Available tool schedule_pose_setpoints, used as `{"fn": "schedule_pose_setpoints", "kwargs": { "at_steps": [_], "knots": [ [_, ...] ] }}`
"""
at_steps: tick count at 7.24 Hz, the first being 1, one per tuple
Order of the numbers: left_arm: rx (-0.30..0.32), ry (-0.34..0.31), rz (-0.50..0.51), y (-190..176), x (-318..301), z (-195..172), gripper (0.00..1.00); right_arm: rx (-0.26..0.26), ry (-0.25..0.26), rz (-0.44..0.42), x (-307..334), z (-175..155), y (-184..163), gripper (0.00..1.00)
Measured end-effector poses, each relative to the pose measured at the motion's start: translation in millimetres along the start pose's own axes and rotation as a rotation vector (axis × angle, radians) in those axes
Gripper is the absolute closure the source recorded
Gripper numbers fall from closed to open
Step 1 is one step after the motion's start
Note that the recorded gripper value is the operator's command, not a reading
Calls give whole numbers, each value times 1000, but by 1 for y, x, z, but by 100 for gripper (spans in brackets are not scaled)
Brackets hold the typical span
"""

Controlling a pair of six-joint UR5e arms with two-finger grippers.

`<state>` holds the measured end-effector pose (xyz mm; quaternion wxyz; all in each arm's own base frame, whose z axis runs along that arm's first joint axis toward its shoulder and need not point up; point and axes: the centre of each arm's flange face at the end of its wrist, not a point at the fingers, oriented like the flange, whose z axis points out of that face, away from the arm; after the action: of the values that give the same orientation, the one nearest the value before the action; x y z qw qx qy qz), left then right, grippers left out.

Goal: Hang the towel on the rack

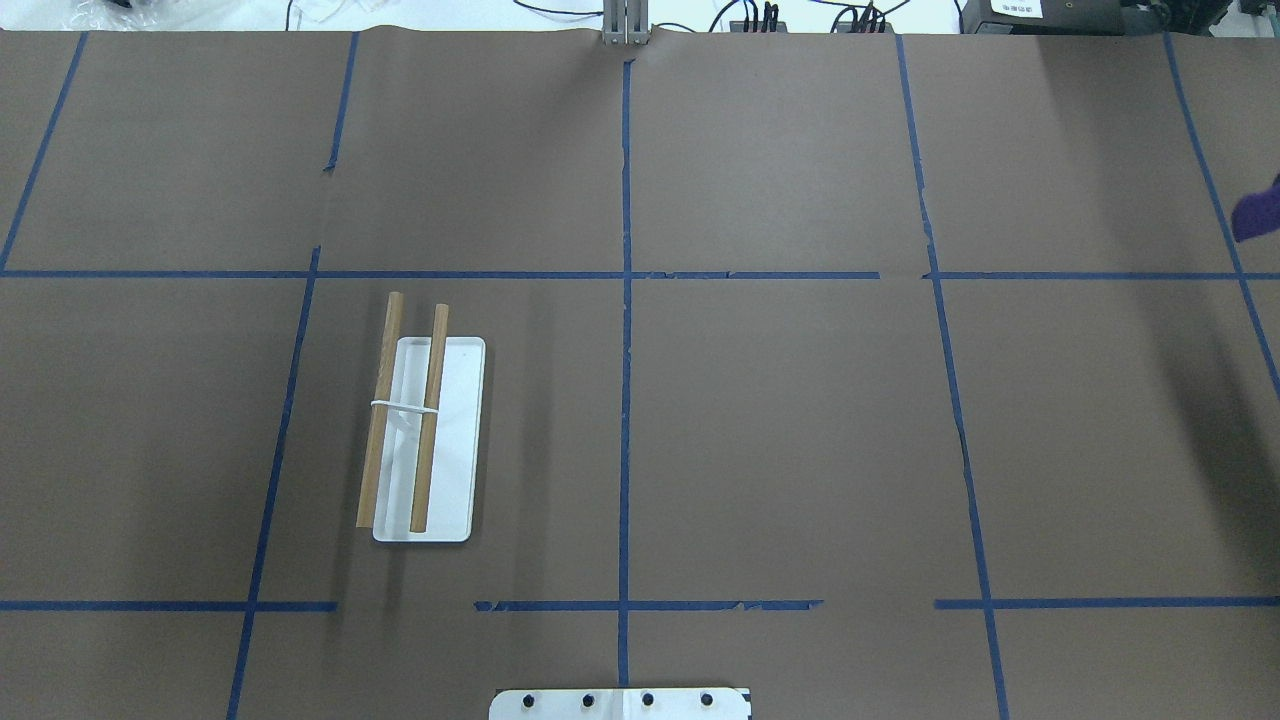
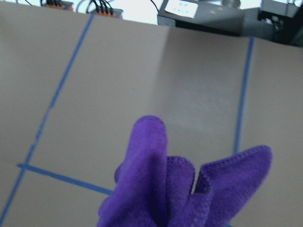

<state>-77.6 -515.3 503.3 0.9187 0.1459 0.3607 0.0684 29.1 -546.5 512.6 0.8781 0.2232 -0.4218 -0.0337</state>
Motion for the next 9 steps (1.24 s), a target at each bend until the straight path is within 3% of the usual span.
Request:
{"fn": "schedule_pose_setpoints", "kwargs": {
  "at_steps": [2,3,6,7,9],
  "knots": [
    [93,21,12,-52,51,-14,0,68,-24,-39,-188,47,-69,100],
    [119,55,-8,-70,86,-5,0,113,-55,-39,-287,69,-72,100],
    [182,249,-192,-100,203,34,0,244,-202,16,-501,80,-11,100],
    [157,327,-305,-109,252,39,0,302,-253,68,-552,70,6,100],
    [45,445,-543,-117,348,47,0,413,-309,135,-604,45,16,100]
  ]
}}
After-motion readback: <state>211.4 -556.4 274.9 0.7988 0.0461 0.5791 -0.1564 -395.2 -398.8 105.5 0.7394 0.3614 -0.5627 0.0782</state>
